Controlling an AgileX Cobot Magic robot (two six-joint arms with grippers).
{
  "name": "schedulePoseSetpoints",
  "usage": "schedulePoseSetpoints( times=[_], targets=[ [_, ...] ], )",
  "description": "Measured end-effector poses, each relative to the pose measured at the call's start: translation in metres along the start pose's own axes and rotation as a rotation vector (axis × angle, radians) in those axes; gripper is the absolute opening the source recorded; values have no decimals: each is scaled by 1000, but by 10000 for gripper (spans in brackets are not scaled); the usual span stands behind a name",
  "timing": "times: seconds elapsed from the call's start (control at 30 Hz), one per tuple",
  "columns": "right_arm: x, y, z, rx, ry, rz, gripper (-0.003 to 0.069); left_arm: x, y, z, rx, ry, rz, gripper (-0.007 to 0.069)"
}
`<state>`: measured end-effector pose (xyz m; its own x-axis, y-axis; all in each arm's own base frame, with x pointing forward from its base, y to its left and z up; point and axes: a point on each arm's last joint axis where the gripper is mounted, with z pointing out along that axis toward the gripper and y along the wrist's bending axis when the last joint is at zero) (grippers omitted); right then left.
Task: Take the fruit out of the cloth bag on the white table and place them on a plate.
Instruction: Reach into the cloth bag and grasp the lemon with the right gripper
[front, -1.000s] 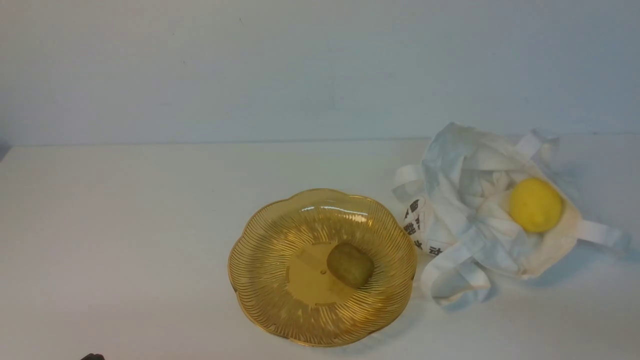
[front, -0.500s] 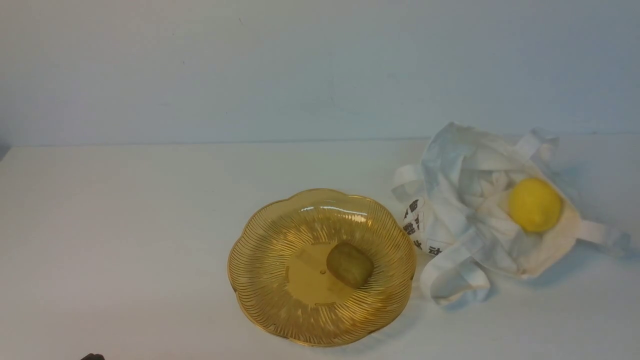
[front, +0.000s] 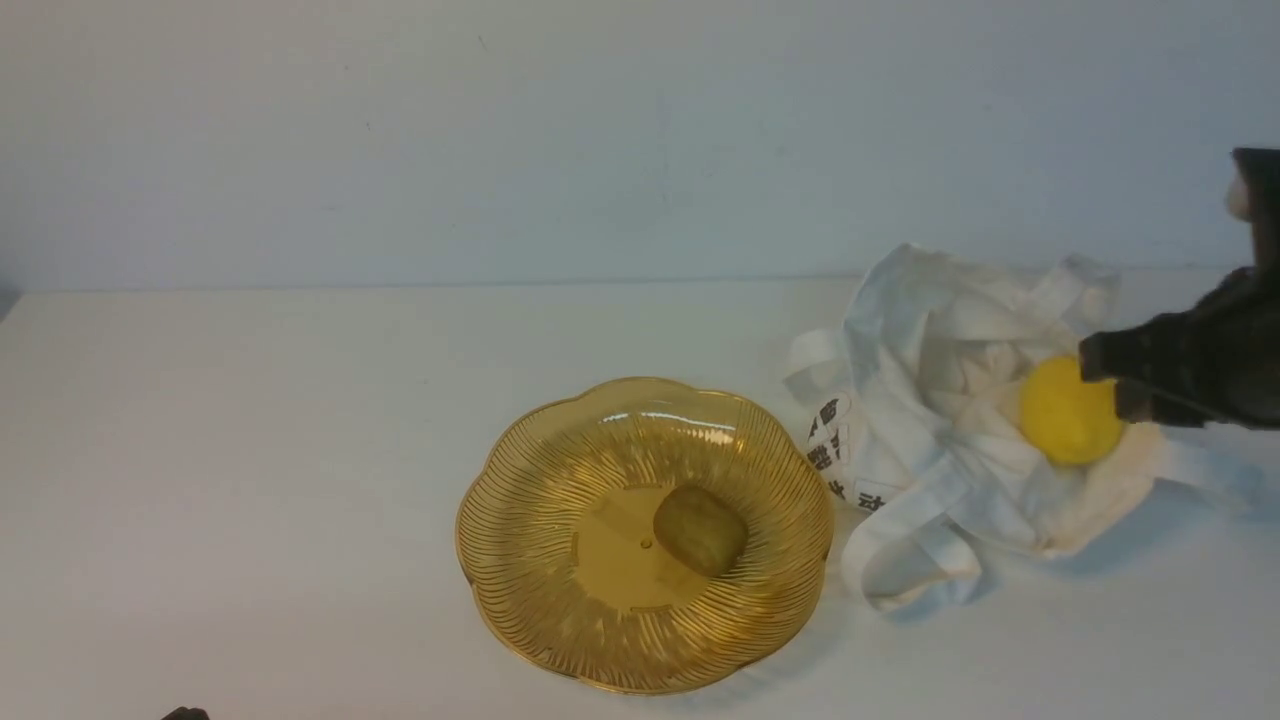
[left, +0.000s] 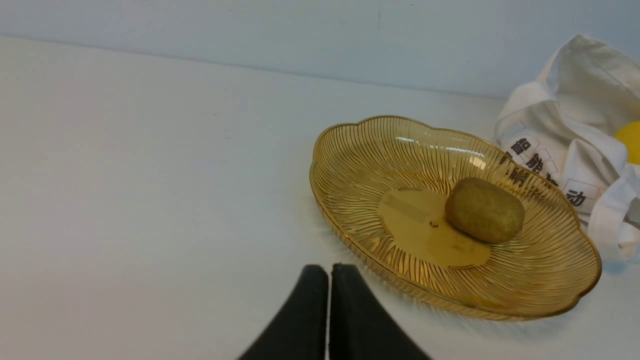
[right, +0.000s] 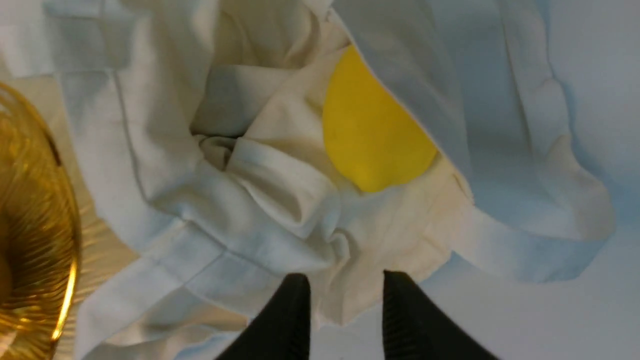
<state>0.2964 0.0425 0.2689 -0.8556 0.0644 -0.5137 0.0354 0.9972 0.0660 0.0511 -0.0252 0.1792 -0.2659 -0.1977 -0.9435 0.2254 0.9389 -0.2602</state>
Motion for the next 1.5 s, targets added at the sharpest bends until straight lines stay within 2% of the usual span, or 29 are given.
schedulePoseSetpoints(
  times=[0.03, 0.07, 0.2, 0.23, 0.27, 0.4, 0.57, 0.87, 1.0, 1.07, 1.1, 1.13, 1.33, 1.5],
  targets=[
    [-5, 2, 16, 8, 35, 11, 313, 0, 0, 0, 0, 0, 0, -8],
    [-6, 2, 18, 9, 39, 12, 322, 0, 0, 0, 0, 0, 0, -8],
    [-10, 4, 49, 28, 109, 21, 479, 0, 0, 0, 0, 0, 0, -8],
    [-11, 4, 49, 29, 107, 21, 486, 0, 0, 0, 0, 0, 0, -8],
    [-11, 3, 61, 41, 121, 12, 546, 0, 0, 0, 0, 0, 0, -8],
    [-11, 1, 78, 75, 109, 14, 598, 0, 0, 0, 0, 0, 0, -8],
    [-13, -2, 93, 114, 85, 50, 604, 0, 0, 0, 0, 0, 0, -8],
    [-11, -2, 115, 115, 74, 59, 593, 0, 0, 0, 0, 0, 0, -8],
    [-10, -2, 120, 115, 76, 56, 571, 0, 0, 0, 0, 0, 0, -8],
    [-10, -2, 121, 121, 76, 44, 514, 0, 0, 0, 0, 0, 0, -8],
    [-11, -2, 121, 123, 75, 41, 507, 0, 0, 0, 0, 0, 0, -8],
    [-11, -3, 122, 128, 76, 32, 456, 0, 0, 0, 0, 0, 0, -8],
    [-11, -4, 118, 144, 82, 16, 453, 0, 0, 0, 0, 0, 0, -8],
    [-21, -4, 89, 132, 9, 25, 453, 0, 0, 0, 0, 0, 0, -8]
  ],
)
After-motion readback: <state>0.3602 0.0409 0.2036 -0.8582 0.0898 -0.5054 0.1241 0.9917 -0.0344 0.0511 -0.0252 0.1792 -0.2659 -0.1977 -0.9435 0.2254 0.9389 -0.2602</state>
